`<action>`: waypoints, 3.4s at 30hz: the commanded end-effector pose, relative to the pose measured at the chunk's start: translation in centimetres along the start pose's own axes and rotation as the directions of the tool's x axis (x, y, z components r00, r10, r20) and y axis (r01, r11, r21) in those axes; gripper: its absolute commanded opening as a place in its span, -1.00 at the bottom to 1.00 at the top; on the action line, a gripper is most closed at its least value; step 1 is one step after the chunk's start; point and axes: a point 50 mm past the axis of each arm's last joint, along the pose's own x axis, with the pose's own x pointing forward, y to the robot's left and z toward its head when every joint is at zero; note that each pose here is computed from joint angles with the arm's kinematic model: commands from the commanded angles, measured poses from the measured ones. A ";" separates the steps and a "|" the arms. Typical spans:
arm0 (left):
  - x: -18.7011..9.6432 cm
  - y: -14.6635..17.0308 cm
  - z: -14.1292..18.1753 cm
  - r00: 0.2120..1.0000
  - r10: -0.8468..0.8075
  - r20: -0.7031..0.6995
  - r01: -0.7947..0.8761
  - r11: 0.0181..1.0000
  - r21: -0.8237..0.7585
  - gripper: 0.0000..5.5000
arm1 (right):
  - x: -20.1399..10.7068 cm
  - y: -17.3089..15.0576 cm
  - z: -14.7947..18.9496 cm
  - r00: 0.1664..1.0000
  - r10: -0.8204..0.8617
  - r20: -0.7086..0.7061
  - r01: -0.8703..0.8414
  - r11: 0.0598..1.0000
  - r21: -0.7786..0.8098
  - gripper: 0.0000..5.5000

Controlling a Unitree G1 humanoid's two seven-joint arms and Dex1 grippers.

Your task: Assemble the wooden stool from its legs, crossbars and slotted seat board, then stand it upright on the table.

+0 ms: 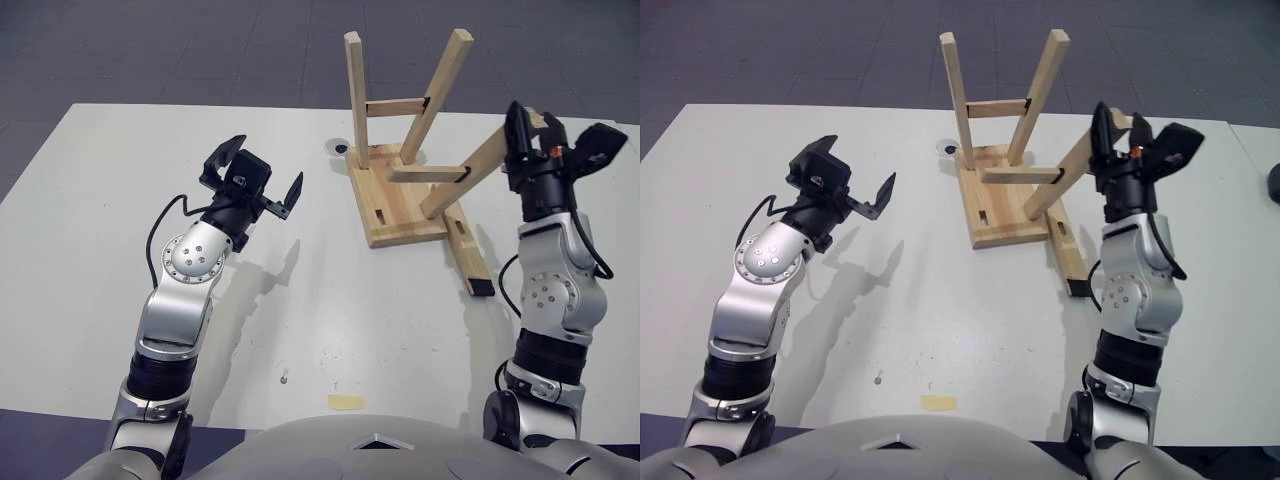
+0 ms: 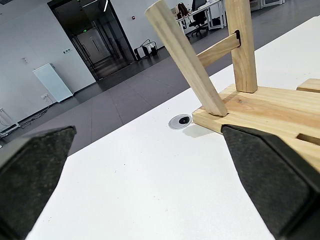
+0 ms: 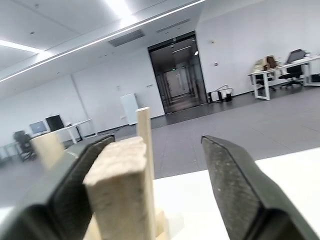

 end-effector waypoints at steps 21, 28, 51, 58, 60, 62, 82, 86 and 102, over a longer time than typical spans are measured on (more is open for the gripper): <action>-0.4 -1.8 -1.0 0.999 -0.001 -0.036 0.002 1.000 0.007 0.96 | -3.4 2.7 -3.5 0.796 0.508 -0.328 -0.468 0.861 0.199 0.96; -0.5 -1.7 -1.1 0.999 0.001 -0.041 0.000 1.000 0.008 0.96 | -2.0 5.7 -0.4 0.731 0.657 -0.183 -0.554 0.729 0.403 0.96; -0.2 -1.5 -1.1 0.999 -0.003 -0.034 0.003 1.000 0.003 0.96 | 4.5 -4.9 4.1 0.903 0.360 -0.236 -0.385 0.920 -0.071 0.96; 0.0 -1.5 -1.2 0.999 -0.009 -0.038 0.010 1.000 0.013 0.96 | 4.1 -8.9 1.0 0.640 0.361 -0.678 -0.680 0.677 -0.281 0.96; 0.1 -1.6 -1.1 0.999 -0.016 -0.034 0.016 1.000 0.017 0.96 | 3.7 -9.9 -0.1 0.548 0.317 -0.774 -0.734 0.626 -0.263 0.96; 0.3 -1.6 -1.0 0.999 -0.022 -0.030 0.022 1.000 0.021 0.96 | 3.7 -10.9 -0.9 0.527 0.230 -0.818 -0.740 0.598 -0.308 0.96; 0.3 -1.9 -1.1 0.999 -0.035 -0.034 0.036 0.999 0.017 0.96 | 0.2 -13.6 -5.1 0.206 0.020 -0.978 -0.774 0.615 -0.151 0.23; 0.4 -1.6 -0.9 1.000 -0.016 -0.027 0.017 1.000 0.013 0.96 | -0.6 -13.2 -6.6 0.191 0.057 -0.980 -0.784 0.610 -0.117 0.01; 0.5 -1.2 -0.6 1.000 -0.023 -0.017 0.023 1.000 0.014 0.96 | 1.0 -10.2 -9.1 0.660 0.200 -0.724 -0.522 0.816 -0.250 -0.24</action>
